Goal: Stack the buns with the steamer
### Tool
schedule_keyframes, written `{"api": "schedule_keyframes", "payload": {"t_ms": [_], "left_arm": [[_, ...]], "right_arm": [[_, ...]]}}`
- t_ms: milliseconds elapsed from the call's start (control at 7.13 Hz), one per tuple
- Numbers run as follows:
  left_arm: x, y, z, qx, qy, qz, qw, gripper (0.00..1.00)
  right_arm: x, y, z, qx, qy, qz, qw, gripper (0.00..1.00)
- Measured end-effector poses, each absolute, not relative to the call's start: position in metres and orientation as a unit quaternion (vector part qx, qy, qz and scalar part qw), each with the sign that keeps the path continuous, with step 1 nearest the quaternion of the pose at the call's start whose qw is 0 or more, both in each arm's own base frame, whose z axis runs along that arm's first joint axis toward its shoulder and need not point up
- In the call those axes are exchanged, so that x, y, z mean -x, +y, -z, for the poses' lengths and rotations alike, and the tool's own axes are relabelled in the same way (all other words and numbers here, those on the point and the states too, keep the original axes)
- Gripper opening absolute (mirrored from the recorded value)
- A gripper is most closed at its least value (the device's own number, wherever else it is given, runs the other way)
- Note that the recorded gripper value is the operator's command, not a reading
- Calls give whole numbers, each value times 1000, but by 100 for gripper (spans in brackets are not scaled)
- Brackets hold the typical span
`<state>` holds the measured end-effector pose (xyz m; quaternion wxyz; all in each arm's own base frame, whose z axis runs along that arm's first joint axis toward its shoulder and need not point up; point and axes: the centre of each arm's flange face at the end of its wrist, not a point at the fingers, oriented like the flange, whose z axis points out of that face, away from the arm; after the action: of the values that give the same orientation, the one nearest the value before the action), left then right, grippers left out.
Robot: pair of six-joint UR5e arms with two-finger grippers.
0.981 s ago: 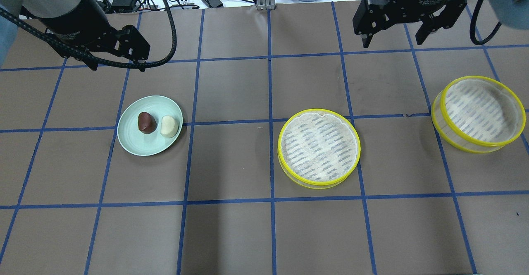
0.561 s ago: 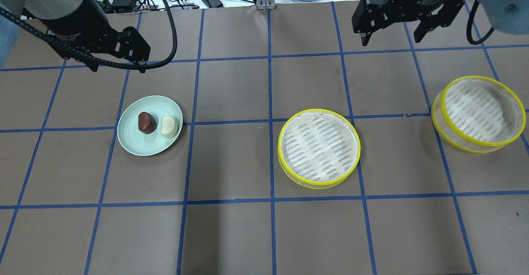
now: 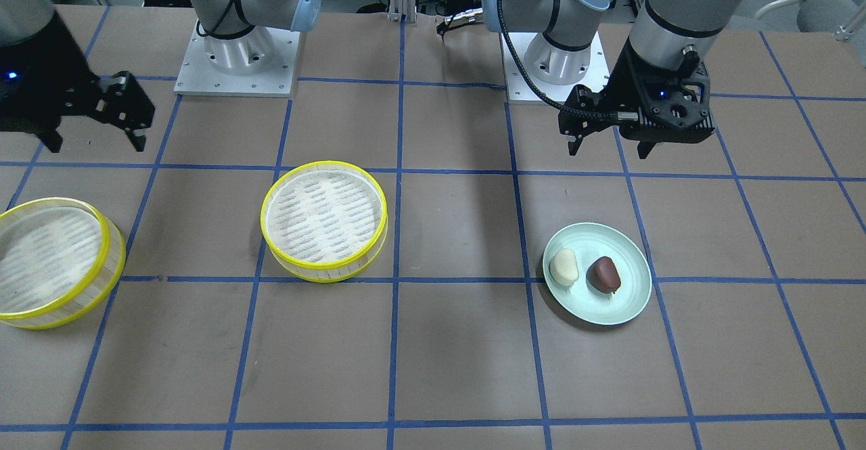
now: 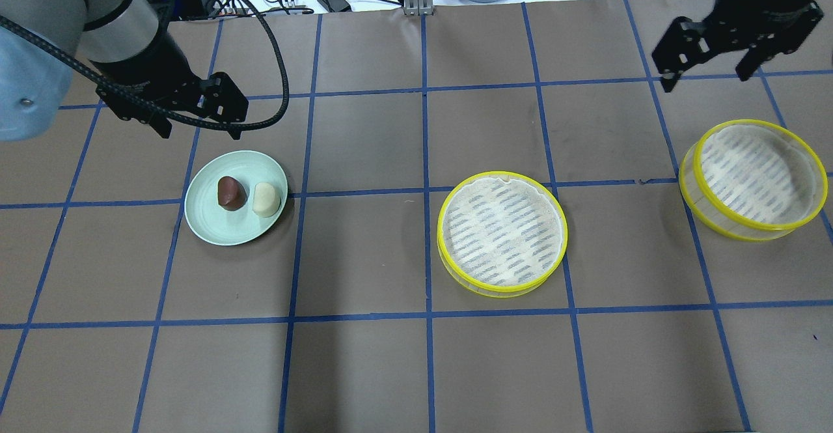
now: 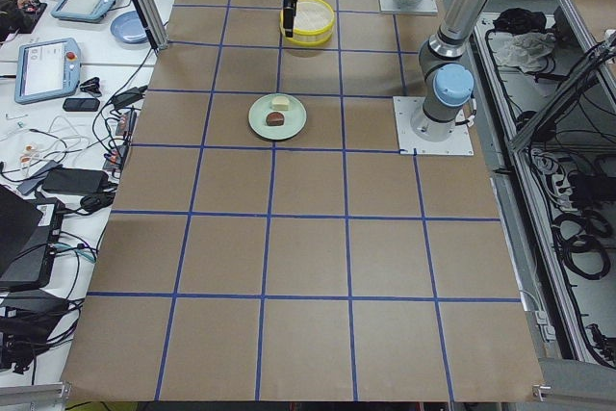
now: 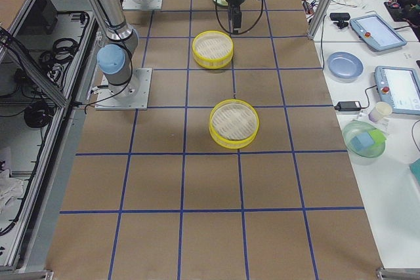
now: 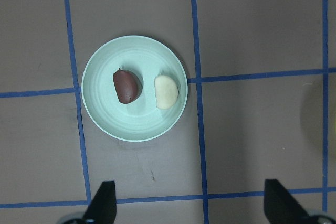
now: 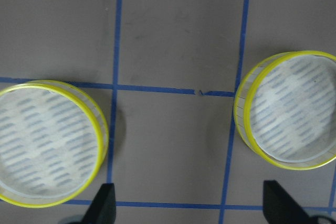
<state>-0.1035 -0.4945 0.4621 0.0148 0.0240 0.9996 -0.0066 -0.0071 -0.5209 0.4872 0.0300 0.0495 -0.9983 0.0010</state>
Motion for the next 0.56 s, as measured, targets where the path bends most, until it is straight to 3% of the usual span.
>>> {"api": "schedule_keyframes", "payload": {"t_ms": [561], "left_arm": [[93, -538, -351, -12, 999, -31, -3, 100]], "right_arm": [[231, -563, -354, -85, -996, 16, 20, 100]]}}
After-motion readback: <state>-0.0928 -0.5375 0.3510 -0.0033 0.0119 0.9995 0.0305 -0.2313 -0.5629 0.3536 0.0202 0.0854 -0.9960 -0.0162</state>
